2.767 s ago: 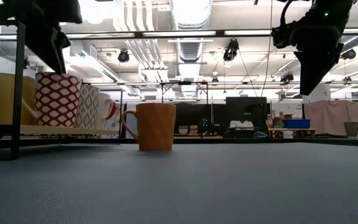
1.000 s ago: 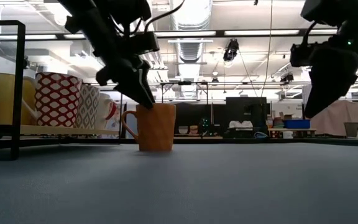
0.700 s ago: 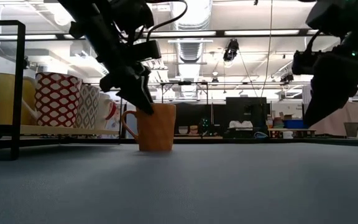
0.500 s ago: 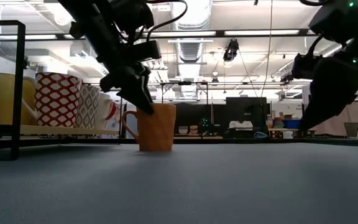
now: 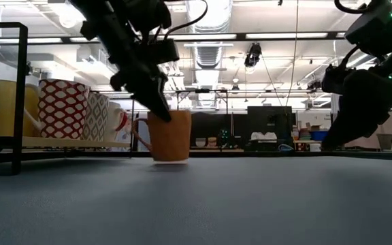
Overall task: Place coffee mugs
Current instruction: Put the orange mug on the shelf
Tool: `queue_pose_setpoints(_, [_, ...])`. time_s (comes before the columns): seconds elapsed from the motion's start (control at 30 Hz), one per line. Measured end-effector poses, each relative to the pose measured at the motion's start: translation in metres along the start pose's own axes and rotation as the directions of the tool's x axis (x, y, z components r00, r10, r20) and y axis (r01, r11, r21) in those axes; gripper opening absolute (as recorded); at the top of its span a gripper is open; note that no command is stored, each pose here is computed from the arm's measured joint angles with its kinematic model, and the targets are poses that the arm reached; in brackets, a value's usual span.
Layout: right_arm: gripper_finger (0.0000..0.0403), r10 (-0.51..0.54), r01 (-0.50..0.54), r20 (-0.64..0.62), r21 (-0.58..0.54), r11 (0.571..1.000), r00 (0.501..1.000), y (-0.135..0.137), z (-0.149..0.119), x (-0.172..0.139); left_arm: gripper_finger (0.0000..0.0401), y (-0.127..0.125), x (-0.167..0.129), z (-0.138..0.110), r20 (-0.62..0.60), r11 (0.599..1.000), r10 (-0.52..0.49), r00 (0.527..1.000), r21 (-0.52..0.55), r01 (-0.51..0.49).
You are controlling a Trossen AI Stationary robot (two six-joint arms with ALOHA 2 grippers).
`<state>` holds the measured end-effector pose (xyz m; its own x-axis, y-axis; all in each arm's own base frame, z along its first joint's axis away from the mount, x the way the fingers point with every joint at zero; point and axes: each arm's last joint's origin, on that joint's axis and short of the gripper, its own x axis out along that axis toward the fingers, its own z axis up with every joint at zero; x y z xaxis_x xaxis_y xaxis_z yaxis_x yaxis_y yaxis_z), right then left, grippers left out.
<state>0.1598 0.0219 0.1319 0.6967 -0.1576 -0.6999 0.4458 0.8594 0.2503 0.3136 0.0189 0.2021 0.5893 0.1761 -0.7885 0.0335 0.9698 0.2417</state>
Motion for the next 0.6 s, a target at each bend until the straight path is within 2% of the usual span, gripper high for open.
queue_pose_setpoints(0.2, [0.0125,0.009,-0.009,0.012,-0.013,1.000,1.000,0.003,0.004,-0.001,0.0008,-0.002,-0.013,0.011,-0.051,0.995,-0.091,0.995,-0.046,0.089])
queue_pose_setpoints(0.37, [0.0125,0.010,-0.010,0.013,-0.013,1.000,1.000,0.003,0.005,-0.001,0.0007,-0.013,-0.024,0.014,-0.054,0.991,-0.114,0.992,-0.069,0.110])
queue_pose_setpoints(0.6, [0.0125,0.010,-0.010,0.013,-0.013,1.000,1.000,0.003,0.005,-0.001,0.0007,-0.041,-0.053,0.018,-0.012,0.985,-0.171,0.985,-0.026,0.171])
